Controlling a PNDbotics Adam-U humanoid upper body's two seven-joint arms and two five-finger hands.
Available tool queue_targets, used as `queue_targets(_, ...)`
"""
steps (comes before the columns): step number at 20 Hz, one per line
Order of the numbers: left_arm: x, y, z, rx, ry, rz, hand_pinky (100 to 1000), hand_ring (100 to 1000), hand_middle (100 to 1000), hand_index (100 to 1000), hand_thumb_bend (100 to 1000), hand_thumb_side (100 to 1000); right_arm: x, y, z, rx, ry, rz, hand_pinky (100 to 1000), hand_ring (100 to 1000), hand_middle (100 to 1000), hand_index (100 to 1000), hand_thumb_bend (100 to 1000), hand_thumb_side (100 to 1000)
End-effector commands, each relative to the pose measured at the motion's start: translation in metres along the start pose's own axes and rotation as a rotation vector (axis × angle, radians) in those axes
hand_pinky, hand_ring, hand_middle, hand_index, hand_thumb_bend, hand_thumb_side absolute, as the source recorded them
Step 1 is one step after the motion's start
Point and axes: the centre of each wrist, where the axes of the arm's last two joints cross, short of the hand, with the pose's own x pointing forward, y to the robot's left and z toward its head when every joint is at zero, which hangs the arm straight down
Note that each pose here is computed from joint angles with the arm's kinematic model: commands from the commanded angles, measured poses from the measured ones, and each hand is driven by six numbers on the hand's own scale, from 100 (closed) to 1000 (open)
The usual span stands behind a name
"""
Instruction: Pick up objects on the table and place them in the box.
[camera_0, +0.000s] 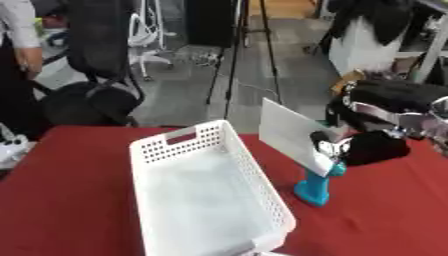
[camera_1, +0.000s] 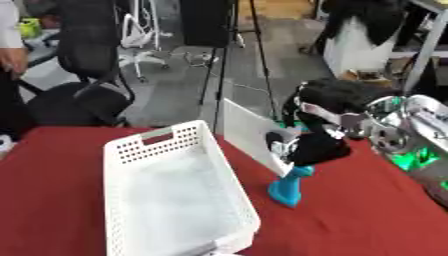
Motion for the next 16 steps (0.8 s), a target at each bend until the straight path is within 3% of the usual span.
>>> queue_targets(1, 0.004, 0.001, -0.008, 0.008, -0.035, 0.004, 664, 628, 622, 730, 100, 910, -0.004, -0.007, -0.003, -0.023, 0.019, 0.016, 856, 686, 252, 425, 100, 633)
queue_targets(16, 0.006, -0.003, -0.011, 0.037, -0.035, 0.034, 662, 627, 621, 730, 100, 908, -0.002, -0.001, -0.035, -0.011, 0.02, 0.02, 852, 683, 250, 424, 100, 640)
